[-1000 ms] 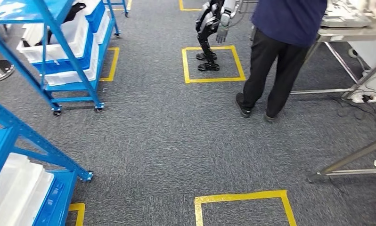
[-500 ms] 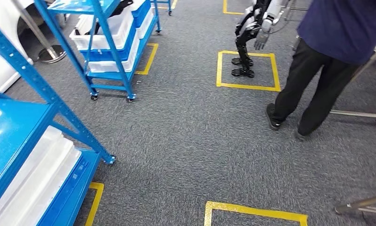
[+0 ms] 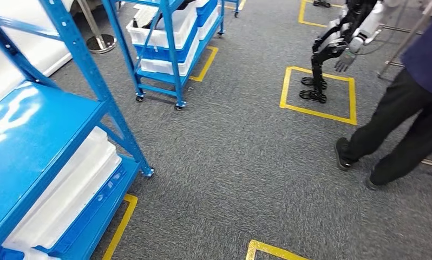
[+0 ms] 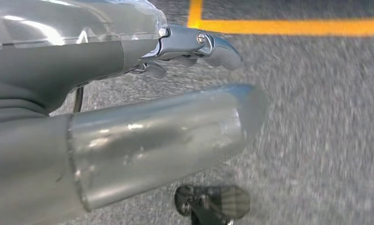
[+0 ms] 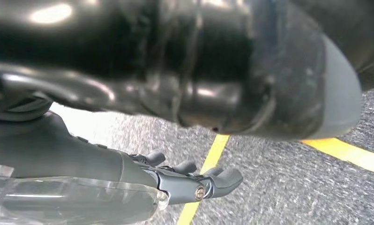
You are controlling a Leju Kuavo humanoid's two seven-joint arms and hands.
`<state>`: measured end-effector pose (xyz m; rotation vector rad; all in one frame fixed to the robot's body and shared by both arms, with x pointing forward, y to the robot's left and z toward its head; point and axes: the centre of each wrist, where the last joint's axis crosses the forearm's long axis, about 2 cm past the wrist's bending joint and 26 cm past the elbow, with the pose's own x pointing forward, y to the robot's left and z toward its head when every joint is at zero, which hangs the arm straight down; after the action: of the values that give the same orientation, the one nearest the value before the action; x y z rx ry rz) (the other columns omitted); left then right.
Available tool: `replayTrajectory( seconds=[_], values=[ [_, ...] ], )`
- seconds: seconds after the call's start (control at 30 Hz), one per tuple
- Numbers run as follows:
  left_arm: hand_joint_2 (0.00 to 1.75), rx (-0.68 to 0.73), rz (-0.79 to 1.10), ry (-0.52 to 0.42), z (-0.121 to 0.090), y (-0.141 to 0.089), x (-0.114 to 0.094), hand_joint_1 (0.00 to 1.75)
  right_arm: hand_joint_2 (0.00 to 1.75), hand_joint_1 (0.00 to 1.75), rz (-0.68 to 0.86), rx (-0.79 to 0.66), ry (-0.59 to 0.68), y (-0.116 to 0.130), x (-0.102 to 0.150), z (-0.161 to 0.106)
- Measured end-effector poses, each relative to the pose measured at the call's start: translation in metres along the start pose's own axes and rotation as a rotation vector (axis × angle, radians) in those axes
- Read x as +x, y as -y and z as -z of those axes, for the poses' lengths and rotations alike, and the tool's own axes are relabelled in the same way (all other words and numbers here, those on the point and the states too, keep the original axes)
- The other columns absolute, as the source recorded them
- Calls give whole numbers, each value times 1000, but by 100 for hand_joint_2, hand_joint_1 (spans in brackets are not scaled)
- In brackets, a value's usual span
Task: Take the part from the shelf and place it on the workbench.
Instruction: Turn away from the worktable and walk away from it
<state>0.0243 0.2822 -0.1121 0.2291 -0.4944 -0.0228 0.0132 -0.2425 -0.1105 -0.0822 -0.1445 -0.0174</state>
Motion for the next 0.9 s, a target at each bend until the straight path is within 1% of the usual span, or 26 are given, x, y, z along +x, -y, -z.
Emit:
replayTrajectory(
  seconds=[0.33, 0.5, 0.9],
  values=[
    [0, -1, 1, -6, -1, 0, -3, 0, 0, 0, 2, 0, 0, 0, 1, 0],
    [0, -1, 0, -4, 0, 0, -1, 0, 0, 0, 1, 0, -8, 0, -4, 0],
    [0, 0, -3, -11, -1, 0, -3, 0, 0, 0, -12, 2, 2, 0, 2, 0]
  ],
)
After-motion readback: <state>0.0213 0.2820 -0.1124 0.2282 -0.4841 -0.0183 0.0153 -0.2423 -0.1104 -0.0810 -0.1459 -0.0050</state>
